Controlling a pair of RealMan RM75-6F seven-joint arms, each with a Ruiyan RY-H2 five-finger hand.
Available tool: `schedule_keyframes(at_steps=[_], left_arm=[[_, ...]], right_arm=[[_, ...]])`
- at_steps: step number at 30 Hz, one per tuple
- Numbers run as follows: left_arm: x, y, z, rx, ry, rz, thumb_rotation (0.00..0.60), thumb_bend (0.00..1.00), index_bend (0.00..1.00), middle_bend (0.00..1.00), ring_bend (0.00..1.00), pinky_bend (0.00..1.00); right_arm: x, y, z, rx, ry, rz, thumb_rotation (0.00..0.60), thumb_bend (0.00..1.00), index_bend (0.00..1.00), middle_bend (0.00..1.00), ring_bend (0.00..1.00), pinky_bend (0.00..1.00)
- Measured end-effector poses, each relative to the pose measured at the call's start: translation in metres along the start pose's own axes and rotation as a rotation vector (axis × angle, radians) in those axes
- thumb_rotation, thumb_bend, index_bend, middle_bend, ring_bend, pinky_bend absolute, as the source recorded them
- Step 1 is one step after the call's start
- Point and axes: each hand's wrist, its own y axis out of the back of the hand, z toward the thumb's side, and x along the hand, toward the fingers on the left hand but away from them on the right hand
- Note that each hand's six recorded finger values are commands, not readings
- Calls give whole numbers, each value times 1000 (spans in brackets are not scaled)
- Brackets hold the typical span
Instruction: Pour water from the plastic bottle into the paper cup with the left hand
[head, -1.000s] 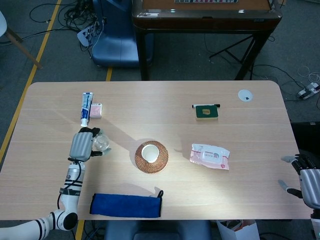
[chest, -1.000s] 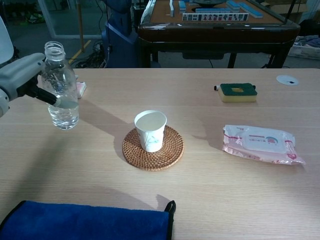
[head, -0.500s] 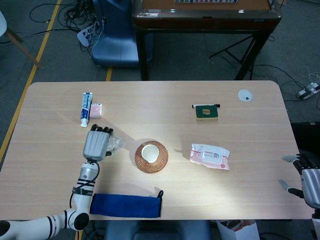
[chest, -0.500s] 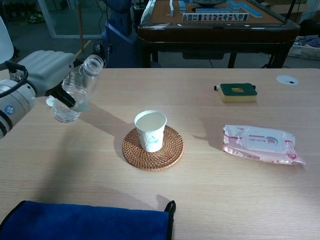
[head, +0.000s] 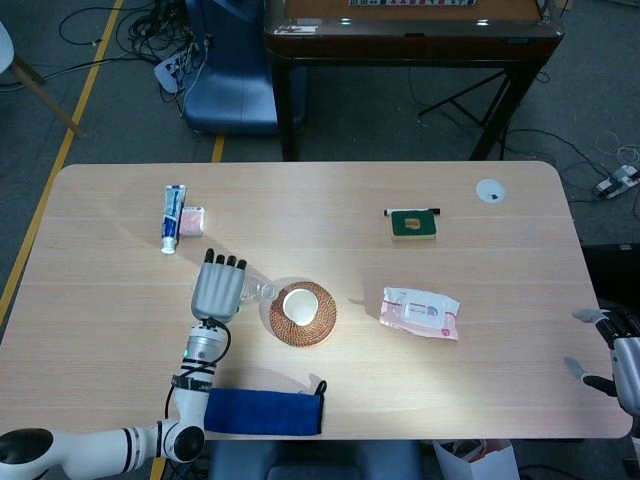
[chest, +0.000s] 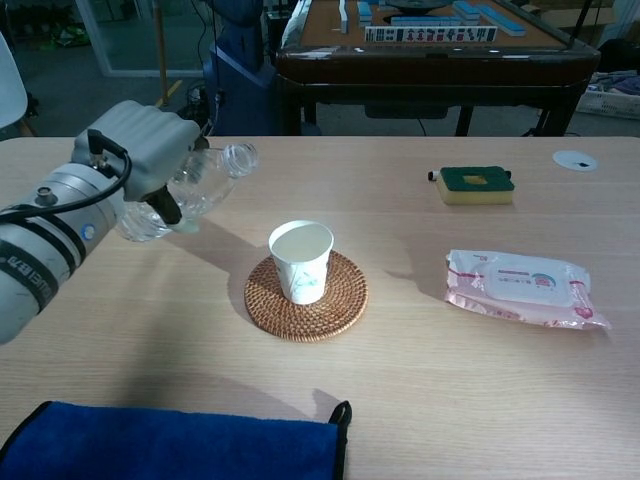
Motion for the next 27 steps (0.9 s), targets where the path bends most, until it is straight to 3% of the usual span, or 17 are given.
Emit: schedule_keyframes(at_steps=[11,27], left_arm=[[1,-3,8,166,22,-10,600,152,714,774,449,251],[-1,1,29,293,1,10,600,152,724,786,449,251]], right_arm=[[0,0,-2,-4,-7,5,600,49,356,388,246,483],[1,2,-1,-12,-6,7,600,49,356,388,246,483]])
